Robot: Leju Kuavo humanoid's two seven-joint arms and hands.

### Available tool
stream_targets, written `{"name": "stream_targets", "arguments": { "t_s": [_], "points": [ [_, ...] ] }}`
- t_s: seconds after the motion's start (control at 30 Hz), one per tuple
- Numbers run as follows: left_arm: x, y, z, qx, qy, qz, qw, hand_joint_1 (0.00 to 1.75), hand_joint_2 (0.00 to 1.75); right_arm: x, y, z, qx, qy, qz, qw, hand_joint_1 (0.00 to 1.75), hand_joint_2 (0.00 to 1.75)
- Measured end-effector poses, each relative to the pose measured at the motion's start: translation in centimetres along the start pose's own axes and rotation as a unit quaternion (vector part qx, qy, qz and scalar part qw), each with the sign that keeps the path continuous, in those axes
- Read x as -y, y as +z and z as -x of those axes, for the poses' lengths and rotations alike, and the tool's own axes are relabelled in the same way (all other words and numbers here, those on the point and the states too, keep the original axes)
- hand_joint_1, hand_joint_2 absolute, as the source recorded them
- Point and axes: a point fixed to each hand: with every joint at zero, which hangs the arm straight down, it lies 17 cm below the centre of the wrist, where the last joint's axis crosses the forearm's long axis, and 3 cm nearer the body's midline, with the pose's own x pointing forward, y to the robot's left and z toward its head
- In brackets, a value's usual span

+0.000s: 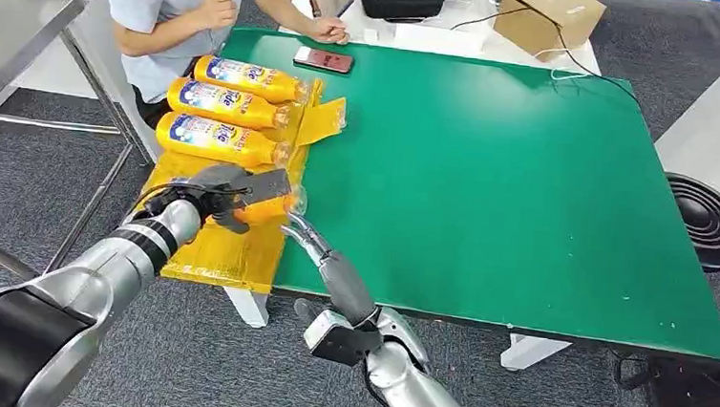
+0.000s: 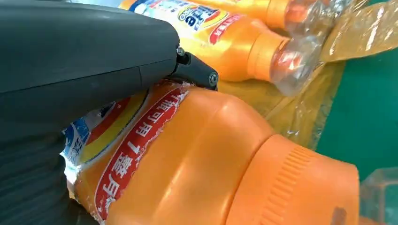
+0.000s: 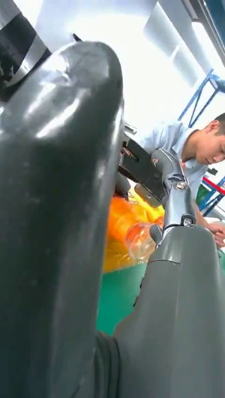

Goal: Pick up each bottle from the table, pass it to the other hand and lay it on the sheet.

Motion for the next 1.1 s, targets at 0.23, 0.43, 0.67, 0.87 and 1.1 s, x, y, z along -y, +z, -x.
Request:
{"name": "stream_targets", "arguments": {
  "t_s": [0.23, 0.43, 0.67, 0.87, 1.1],
  "points": [
    [-0.3, 0.1, 2.1, -0.036, -0.004, -0.037, 0.999, 1.75, 1.75, -0.2, 0.0, -0.1, 0.001, 0.001, 0.0, 1.0, 0.0, 0.0],
    [0.4, 0.3, 3.4, -0.056, 0.001, -0.044, 0.997, 0.0, 1.75, -0.2, -0.1, -0.2, 0.002, 0.0, 0.0, 1.0, 0.0, 0.0],
    [2.3, 0.6, 3.7, -0.051, 0.022, -0.014, 0.998, 0.0, 1.75, -0.4, -0.1, 0.0, 0.001, 0.001, -0.002, 1.0, 0.0, 0.0],
    [3.2, 0.7, 2.5, -0.019, 0.065, 0.005, 0.998, 0.0, 1.75, -0.3, 0.0, 0.3, -0.004, 0.005, 0.0, 1.0, 0.0, 0.0],
    [2.8, 1.0, -0.7, 0.053, 0.207, 0.022, 0.977, 0.0, 1.75, -0.2, 0.1, 0.6, -0.009, 0.007, 0.006, 1.0, 0.0, 0.0]
  ]
}}
